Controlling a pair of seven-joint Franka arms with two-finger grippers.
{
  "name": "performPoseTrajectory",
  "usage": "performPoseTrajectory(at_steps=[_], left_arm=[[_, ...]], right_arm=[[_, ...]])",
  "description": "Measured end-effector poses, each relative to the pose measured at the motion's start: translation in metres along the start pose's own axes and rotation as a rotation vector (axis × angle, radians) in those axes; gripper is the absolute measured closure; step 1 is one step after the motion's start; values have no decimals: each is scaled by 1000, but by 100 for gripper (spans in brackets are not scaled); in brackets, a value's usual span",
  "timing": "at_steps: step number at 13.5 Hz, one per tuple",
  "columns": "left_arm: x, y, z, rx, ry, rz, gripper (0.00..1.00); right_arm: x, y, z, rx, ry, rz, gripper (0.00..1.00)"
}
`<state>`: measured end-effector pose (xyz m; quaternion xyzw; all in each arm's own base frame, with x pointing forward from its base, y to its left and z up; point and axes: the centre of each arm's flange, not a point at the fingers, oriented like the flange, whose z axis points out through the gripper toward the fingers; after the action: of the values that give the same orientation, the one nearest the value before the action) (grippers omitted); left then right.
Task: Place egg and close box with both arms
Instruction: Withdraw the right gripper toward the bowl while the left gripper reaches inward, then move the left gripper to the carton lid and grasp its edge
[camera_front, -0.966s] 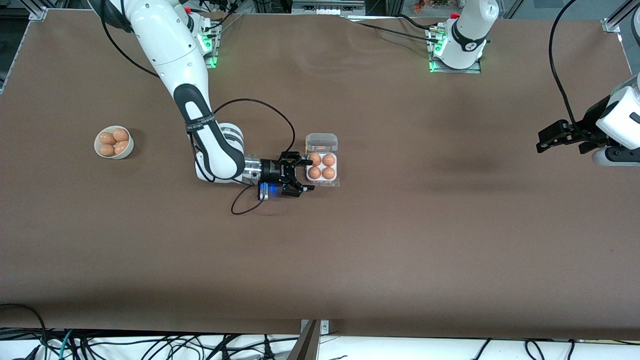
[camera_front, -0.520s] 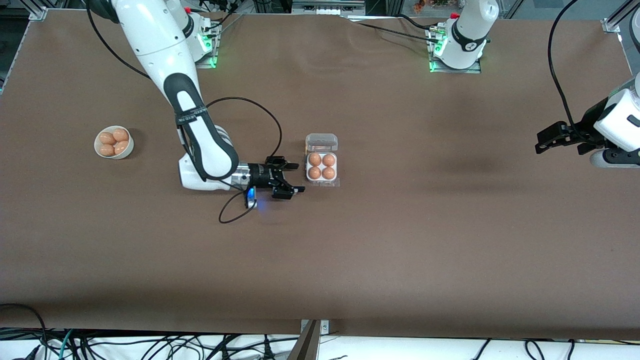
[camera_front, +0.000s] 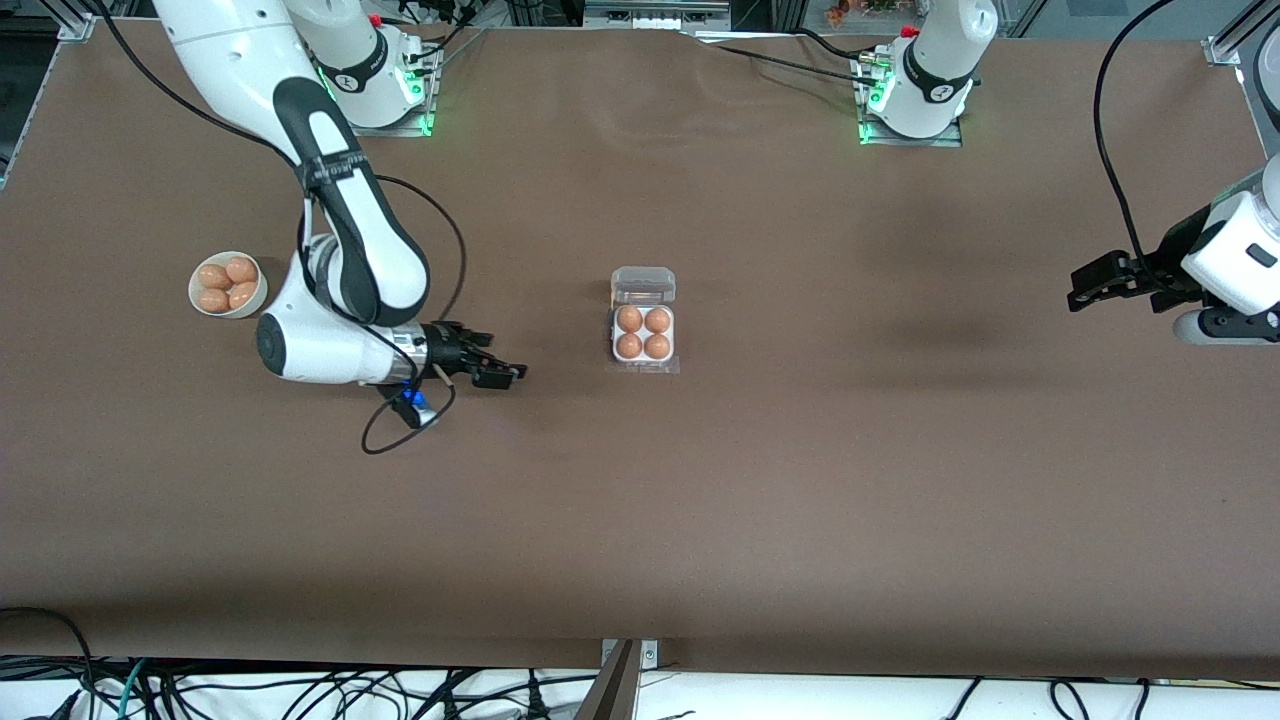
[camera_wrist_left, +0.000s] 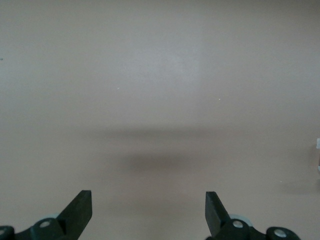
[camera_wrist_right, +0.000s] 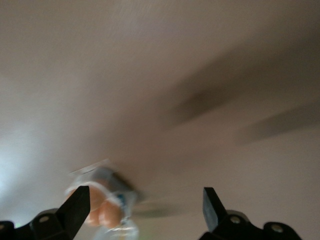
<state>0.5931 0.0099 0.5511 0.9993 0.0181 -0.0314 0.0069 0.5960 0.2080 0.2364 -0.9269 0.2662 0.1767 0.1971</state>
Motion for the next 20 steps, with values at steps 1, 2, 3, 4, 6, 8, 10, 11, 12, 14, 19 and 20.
performPoseTrajectory(at_steps=[1,2,3,4,6,8,10,11,12,14,19,20], left_arm=[[2,-2,8,1,-20,-4,0],[5,-3,16,2,-40,-6,0],[8,-3,25,4,-58,-6,0],[11,-2,34,5,-76,-6,2],[16,-1,51,7,-108,-4,12],[18,3,71,10,-165,1,35],[16,11,96,14,-261,15,56],[13,18,109,12,-325,25,65],[9,26,122,3,-388,36,71],[2,45,143,-29,-489,59,79],[-9,90,194,-213,-695,79,99],[-9,98,202,-253,-722,77,99]], right_arm=[[0,8,-15,-84,62,-66,0],[-1,16,-31,-166,119,-129,0],[-3,22,-49,-242,175,-189,0],[-6,27,-68,-308,230,-243,0],[-16,35,-111,-416,319,-322,0],[-34,41,-161,-493,389,-364,0],[-57,47,-211,-511,426,-364,0],[-69,50,-234,-514,432,-365,0],[-81,51,-258,-518,430,-370,0],[-103,48,-306,-531,415,-380,0],[-131,59,-397,-484,440,-332,0],[-132,64,-402,-463,440,-324,0]])
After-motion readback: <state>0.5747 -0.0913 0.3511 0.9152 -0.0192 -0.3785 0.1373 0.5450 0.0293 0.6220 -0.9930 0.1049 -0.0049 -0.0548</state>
